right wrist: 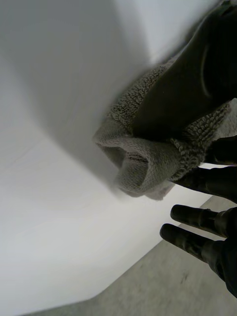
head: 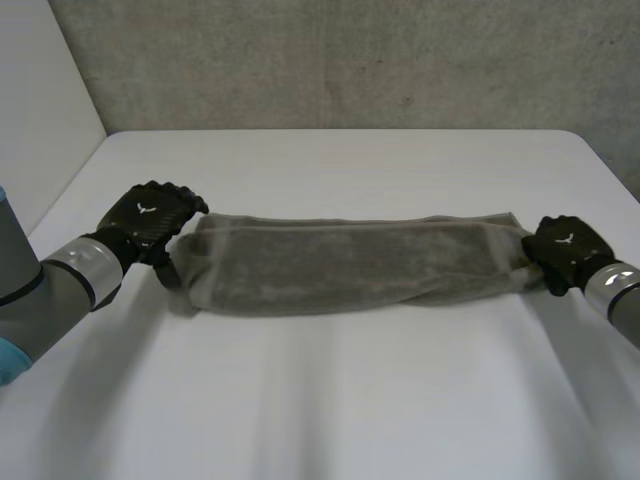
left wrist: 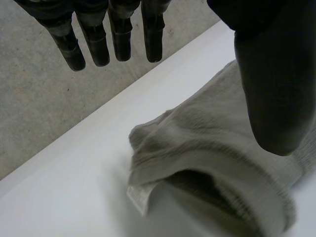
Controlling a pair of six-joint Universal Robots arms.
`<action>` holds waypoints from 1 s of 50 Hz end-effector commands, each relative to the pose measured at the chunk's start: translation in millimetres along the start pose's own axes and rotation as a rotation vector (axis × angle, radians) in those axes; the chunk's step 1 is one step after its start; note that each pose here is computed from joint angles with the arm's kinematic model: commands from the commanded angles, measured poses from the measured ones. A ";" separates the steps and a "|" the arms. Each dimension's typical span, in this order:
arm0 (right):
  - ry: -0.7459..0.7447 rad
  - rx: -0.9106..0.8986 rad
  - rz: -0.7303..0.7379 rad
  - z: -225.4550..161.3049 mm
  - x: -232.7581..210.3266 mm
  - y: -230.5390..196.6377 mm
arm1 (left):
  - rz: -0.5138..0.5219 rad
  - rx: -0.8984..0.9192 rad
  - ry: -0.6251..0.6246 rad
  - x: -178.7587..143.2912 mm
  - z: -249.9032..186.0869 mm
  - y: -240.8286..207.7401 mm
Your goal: Fold the towel.
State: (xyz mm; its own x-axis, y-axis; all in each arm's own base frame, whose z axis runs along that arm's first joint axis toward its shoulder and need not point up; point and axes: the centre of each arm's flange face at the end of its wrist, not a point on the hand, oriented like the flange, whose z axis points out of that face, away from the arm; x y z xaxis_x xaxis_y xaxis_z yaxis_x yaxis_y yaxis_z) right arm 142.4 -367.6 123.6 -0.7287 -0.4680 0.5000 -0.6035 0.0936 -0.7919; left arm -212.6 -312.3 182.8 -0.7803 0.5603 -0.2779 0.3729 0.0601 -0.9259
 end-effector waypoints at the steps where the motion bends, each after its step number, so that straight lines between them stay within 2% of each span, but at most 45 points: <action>1: 0.144 -0.012 -0.044 -7.3 56.5 5.1 | -0.002 -0.001 -0.011 -3.1 -2.7 -0.1; 4: 0.208 0.003 -0.112 -9.1 79.7 -2.5 | -0.001 0.002 -0.010 -3.1 -3.4 -1.2; 6: 0.249 0.049 -0.160 -12.2 93.1 -22.3 | 0.000 0.003 -0.012 -3.2 -3.9 -1.6; 10: 0.268 0.120 -0.201 -15.8 95.5 -51.4 | 0.001 0.004 -0.013 -3.2 -4.4 -2.2; 12: 0.248 0.222 -0.249 -16.4 78.0 -90.7 | 0.002 0.008 -0.014 -3.4 -5.3 -3.7; 13: 0.248 0.222 -0.249 -16.5 77.9 -90.9 | 0.002 0.008 -0.014 -3.4 -5.3 -3.7; 15: 0.205 0.329 -0.288 -20.8 48.4 -130.6 | 0.003 0.010 -0.015 -3.5 -5.5 -4.2; 16: 0.204 0.330 -0.288 -20.8 48.3 -130.8 | 0.003 0.009 -0.016 -3.6 -6.1 -4.5; 18: 0.122 0.426 -0.315 -26.0 7.5 -161.4 | 0.004 0.012 -0.016 -3.3 -7.2 -5.4; 19: 0.121 0.427 -0.315 -26.1 7.3 -161.5 | 0.005 0.013 -0.018 -3.3 -8.1 -5.9; 21: 0.004 0.513 -0.336 -34.2 -46.1 -183.6 | 0.004 0.016 -0.019 -3.5 -8.5 -6.9; 22: 0.003 0.513 -0.336 -34.3 -46.4 -183.7 | 0.004 0.016 -0.019 -3.2 -9.2 -7.0; 24: -0.134 0.578 -0.354 -43.3 -106.6 -194.9 | 0.005 0.017 -0.020 -3.3 -9.6 -7.8; 25: -0.135 0.578 -0.354 -43.4 -106.9 -195.0 | 0.006 0.020 -0.021 -3.4 -10.1 -8.5; 26: -0.194 0.610 -0.364 -48.9 -135.0 -200.1 | 0.006 0.020 -0.021 -3.4 -10.1 -8.5; 27: -0.195 0.610 -0.364 -49.0 -135.3 -200.1 | 0.007 0.021 -0.021 -3.5 -10.2 -8.9; 29: -0.302 0.647 -0.379 -53.0 -186.3 -197.5 | 0.005 0.021 -0.021 -3.5 -10.2 -8.9; 30: -0.303 0.648 -0.379 -53.0 -186.6 -197.4 | 0.006 0.022 -0.022 -3.2 -10.5 -9.5; 32: -0.369 0.663 -0.393 -49.7 -223.7 -187.5 | 0.006 0.022 -0.021 -2.7 -10.5 -9.7; 37: -0.439 0.633 -0.405 -40.8 -258.9 -165.3 | 0.010 0.026 -0.013 0.9 -11.2 -11.5; 43: -0.474 0.617 -0.404 -39.8 -269.6 -153.5 | 0.020 0.045 -0.001 5.7 -11.6 -17.3; 50: -0.454 0.659 -0.324 -57.8 -246.2 -178.7 | 0.051 0.118 -0.004 8.8 -5.9 -33.4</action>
State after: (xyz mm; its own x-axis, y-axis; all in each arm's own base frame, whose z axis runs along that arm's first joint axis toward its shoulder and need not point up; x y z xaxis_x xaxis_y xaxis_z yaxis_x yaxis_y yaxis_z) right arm 418.9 -218.3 131.2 -0.2108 -0.6928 0.6896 -0.3915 -0.5866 -0.7090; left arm -220.3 -301.6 203.3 -0.7709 0.5599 -0.3038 0.3622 -0.0071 -0.9321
